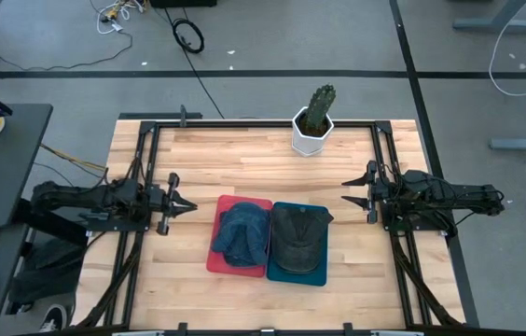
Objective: Pick & Place hat
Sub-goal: Return to Home Position
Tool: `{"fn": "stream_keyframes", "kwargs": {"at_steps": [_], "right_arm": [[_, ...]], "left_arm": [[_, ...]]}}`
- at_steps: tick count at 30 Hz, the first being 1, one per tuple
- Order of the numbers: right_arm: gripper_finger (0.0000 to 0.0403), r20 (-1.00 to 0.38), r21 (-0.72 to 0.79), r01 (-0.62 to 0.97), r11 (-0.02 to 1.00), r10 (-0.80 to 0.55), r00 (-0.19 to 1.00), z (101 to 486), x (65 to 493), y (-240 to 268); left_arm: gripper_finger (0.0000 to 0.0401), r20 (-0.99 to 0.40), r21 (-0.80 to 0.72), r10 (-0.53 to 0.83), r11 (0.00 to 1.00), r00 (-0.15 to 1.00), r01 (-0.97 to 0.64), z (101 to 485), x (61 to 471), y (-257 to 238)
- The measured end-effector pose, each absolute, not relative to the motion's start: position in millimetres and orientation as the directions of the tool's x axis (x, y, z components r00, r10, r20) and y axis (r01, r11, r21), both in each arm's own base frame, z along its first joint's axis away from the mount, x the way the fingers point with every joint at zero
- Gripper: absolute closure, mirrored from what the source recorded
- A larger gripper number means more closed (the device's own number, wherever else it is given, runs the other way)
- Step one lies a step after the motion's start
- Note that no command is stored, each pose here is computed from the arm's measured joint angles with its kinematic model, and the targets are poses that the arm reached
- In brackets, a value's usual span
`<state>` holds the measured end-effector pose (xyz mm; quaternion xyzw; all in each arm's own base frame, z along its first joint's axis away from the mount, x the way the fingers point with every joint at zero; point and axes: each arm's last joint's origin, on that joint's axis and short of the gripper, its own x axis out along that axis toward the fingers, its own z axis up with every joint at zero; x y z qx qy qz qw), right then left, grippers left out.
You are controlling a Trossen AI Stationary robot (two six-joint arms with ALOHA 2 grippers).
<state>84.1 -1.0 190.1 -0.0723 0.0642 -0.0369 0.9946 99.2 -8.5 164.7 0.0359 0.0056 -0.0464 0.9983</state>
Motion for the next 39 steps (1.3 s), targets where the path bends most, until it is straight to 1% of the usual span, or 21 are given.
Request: {"fn": "stream_keyframes", "kwargs": {"at_steps": [2, 9, 39], "right_arm": [[0.0215, -0.122, -0.149, 0.064, 0.987, -0.082, 0.989, 190.1, 84.1, -1.0], [0.0215, -0.122, -0.149, 0.064, 0.987, -0.083, 0.989, 190.1, 84.1, -1.0], [0.0215, -0.122, -0.148, 0.064, 0.987, -0.082, 0.989, 190.1, 84.1, -1.0]], "left_arm": [[0.0371, -0.020, 0.064, -0.093, 0.993, 0.995, 0.094, 164.3, 99.7, -8.6], [0.0371, 0.026, 0.065, -0.099, 0.993, 0.995, 0.097, 168.6, 99.7, -8.7], [0.0371, 0.039, 0.065, -0.094, 0.994, 0.995, 0.092, 169.8, 99.7, -8.6]]}}
